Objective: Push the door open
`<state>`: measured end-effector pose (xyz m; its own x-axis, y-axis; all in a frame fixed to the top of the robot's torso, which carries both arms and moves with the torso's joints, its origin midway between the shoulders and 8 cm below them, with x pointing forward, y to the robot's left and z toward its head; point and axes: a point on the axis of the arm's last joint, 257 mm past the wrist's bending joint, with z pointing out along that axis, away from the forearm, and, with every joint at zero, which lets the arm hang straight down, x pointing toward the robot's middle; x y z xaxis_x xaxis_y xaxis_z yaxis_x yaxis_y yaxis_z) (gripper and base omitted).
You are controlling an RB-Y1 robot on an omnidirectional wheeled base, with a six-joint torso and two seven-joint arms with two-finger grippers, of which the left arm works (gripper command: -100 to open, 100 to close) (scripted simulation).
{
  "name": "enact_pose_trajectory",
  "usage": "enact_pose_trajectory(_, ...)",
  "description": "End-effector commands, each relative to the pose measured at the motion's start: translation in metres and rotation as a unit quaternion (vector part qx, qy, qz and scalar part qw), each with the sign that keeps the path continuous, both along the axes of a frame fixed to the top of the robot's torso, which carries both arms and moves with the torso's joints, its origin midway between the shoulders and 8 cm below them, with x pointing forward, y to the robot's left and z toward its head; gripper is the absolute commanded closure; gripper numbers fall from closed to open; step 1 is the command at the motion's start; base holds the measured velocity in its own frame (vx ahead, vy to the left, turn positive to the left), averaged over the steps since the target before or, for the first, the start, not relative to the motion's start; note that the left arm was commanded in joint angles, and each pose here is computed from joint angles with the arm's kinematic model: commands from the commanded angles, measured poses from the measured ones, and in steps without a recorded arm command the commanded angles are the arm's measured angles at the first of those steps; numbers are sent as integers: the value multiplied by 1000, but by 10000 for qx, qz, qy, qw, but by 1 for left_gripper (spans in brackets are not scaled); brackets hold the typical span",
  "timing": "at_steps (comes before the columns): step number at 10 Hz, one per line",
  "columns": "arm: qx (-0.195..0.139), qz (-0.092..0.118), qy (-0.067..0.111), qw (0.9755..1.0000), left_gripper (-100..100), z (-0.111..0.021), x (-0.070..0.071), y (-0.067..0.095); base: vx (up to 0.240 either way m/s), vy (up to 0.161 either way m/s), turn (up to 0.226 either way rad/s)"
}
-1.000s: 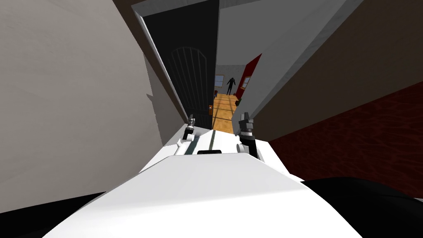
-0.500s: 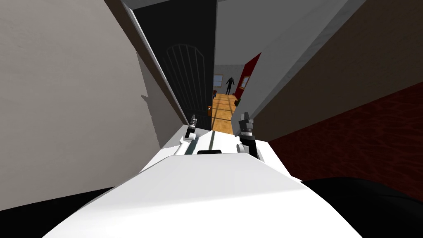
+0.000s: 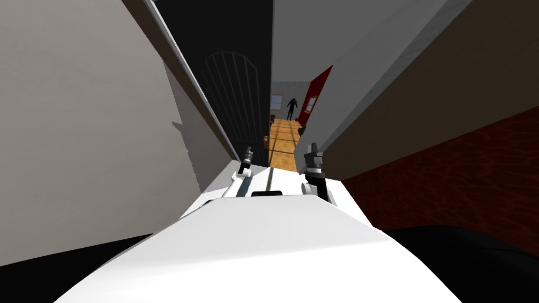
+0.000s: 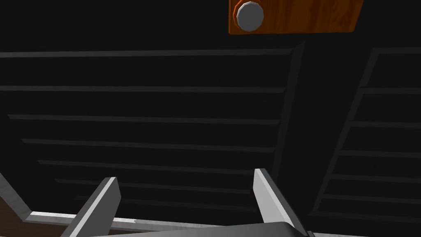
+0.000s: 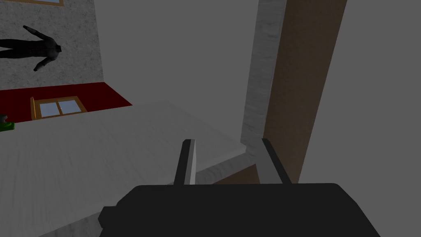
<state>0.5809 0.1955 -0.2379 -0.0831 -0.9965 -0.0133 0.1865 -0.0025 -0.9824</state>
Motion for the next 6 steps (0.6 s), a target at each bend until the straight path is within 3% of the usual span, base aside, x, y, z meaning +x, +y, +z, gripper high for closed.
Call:
enact_pose_trajectory(1,5,-46,114,9999,-100,-8,6,-7,94,-27,-44)
enact_pose_trajectory(6,24,-190,424,9989,-100,-28,20,-29,101,-5,-38)
